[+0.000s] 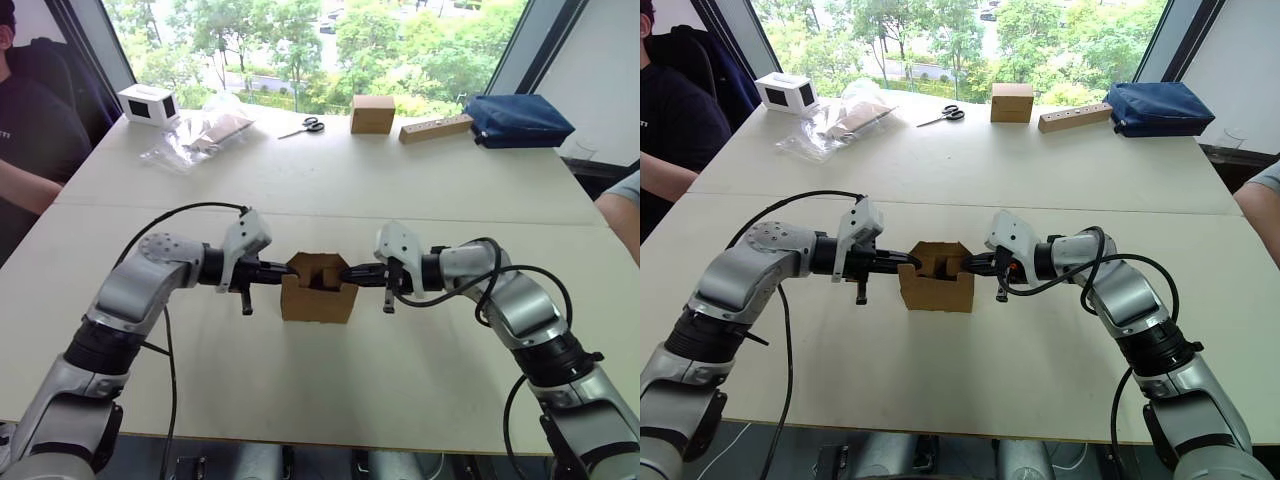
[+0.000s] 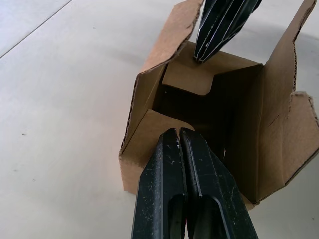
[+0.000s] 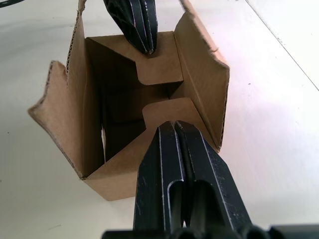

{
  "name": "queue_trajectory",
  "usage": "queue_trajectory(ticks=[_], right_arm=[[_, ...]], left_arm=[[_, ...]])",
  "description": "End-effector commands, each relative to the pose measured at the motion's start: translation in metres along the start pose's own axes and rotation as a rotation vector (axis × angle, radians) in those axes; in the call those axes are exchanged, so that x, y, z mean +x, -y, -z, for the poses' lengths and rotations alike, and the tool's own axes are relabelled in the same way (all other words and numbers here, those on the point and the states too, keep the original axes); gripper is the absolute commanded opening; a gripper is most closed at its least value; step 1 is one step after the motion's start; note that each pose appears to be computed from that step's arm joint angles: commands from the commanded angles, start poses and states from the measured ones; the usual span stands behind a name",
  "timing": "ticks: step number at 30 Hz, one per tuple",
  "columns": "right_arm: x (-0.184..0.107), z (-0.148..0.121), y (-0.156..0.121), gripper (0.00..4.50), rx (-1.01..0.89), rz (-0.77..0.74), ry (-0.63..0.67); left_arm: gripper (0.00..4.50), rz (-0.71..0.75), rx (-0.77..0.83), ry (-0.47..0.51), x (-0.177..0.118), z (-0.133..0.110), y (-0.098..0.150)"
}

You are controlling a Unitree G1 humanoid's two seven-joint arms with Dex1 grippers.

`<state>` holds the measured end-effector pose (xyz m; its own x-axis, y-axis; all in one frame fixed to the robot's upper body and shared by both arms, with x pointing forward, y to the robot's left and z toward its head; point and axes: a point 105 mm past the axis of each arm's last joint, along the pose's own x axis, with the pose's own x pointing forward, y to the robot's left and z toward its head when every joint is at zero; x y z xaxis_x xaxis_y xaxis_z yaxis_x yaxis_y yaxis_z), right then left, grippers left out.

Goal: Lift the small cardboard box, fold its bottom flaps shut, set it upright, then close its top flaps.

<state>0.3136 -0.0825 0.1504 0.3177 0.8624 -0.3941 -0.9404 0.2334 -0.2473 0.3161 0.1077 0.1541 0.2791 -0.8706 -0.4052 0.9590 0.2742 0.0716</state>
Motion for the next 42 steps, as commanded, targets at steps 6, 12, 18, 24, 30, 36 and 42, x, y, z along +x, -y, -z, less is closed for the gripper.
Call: queue_trajectory(ticks=[6,12,18,24,30,36,42], right_arm=[[-0.02,-0.03,0.011,0.0,-0.021,0.06,0.111],[-0.038,-0.044,0.013,0.0,-0.006,0.108,0.167],[-0.062,-0.079,-0.011,0.0,0.005,0.124,0.269],[-0.046,-0.077,-0.051,0.0,-0.106,0.055,0.125],[-0.025,-0.078,-0.072,0.0,-0.14,0.002,0.109],[-0.008,-0.064,-0.065,0.0,-0.159,0.029,0.065],[0.001,-0.063,-0.049,0.0,-0.188,0.106,0.066]], left_arm=[[0.05,-0.018,-0.09,0.162,-0.021,-0.031,-0.009],[0.05,-0.022,-0.165,0.265,-0.044,-0.048,-0.015],[0.05,-0.215,-0.21,0.219,-0.049,-0.016,-0.057],[0.05,-0.257,-0.256,0.19,-0.03,0.013,-0.078],[0.05,-0.13,-0.23,0.117,-0.002,0.024,-0.069],[0.05,-0.034,-0.223,0.123,0.021,0.019,-0.06],[0.05,0.032,-0.196,0.141,0.023,0.007,-0.051]])
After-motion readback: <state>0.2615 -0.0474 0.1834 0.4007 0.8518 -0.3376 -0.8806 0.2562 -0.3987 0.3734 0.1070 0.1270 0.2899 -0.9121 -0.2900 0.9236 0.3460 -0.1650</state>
